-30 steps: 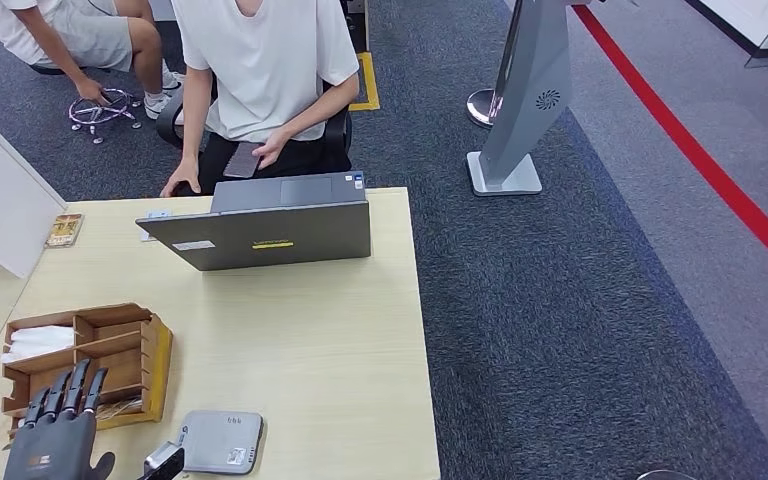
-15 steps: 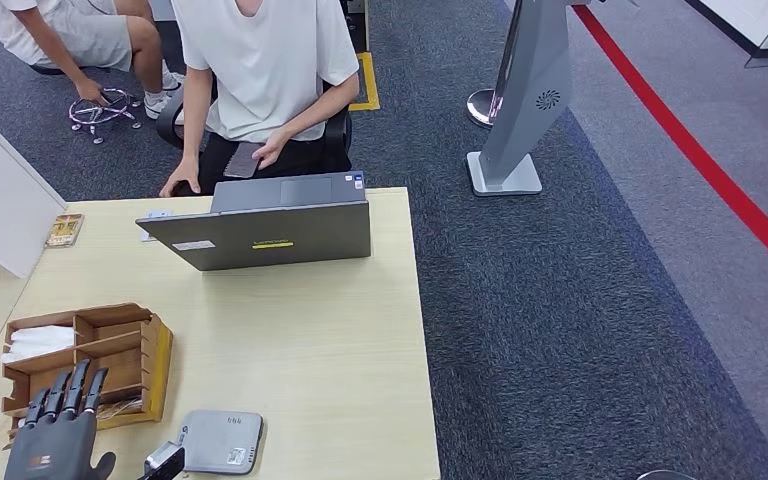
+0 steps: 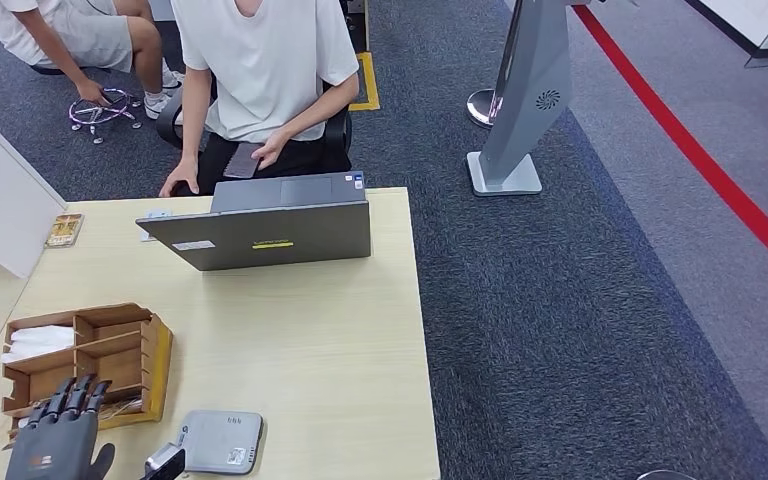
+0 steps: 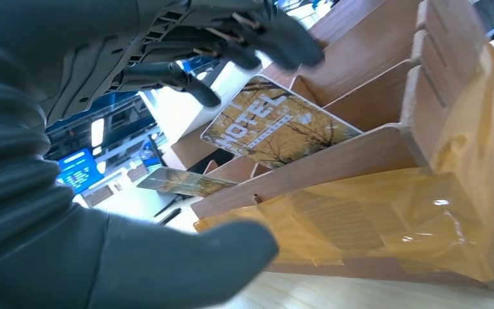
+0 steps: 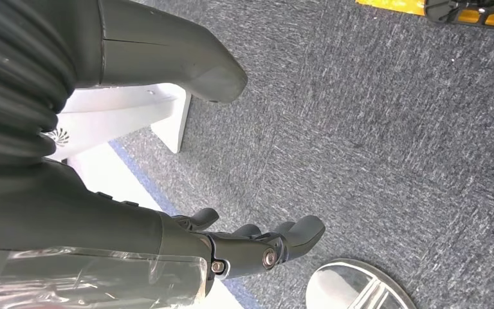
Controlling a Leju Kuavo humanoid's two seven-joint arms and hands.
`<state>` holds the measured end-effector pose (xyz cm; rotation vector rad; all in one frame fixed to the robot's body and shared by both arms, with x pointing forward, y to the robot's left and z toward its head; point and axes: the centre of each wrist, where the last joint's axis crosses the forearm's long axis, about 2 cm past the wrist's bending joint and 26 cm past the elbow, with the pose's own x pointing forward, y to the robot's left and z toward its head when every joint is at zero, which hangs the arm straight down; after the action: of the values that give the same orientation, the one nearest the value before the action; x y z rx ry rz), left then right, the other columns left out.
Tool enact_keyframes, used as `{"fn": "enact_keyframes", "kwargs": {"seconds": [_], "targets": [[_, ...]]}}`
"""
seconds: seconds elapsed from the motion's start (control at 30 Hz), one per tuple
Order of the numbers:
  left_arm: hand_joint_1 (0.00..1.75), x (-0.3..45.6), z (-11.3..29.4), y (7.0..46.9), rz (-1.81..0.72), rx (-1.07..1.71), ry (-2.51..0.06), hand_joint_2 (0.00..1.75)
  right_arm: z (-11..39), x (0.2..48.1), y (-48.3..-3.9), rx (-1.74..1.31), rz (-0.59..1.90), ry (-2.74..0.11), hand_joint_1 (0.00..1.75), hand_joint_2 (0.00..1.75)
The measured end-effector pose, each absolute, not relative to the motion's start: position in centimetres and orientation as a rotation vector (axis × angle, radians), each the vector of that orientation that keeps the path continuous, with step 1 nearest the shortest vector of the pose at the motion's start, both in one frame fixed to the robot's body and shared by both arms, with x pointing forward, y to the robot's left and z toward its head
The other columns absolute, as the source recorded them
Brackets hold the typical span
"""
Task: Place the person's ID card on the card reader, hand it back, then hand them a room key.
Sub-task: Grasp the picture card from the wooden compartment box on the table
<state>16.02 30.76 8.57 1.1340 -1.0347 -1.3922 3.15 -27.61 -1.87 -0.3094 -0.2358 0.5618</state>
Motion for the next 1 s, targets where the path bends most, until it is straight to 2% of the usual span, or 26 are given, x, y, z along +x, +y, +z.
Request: {"fn": "enact_keyframes", "kwargs": {"seconds": [1.0], "targets": [[1.75, 15.96, 8.61, 31.33, -1.338, 1.127, -1.049, 1.75, -1.9, 3.26, -27.91, -0.314, 0.57, -0.239, 0.0, 1.75]]}}
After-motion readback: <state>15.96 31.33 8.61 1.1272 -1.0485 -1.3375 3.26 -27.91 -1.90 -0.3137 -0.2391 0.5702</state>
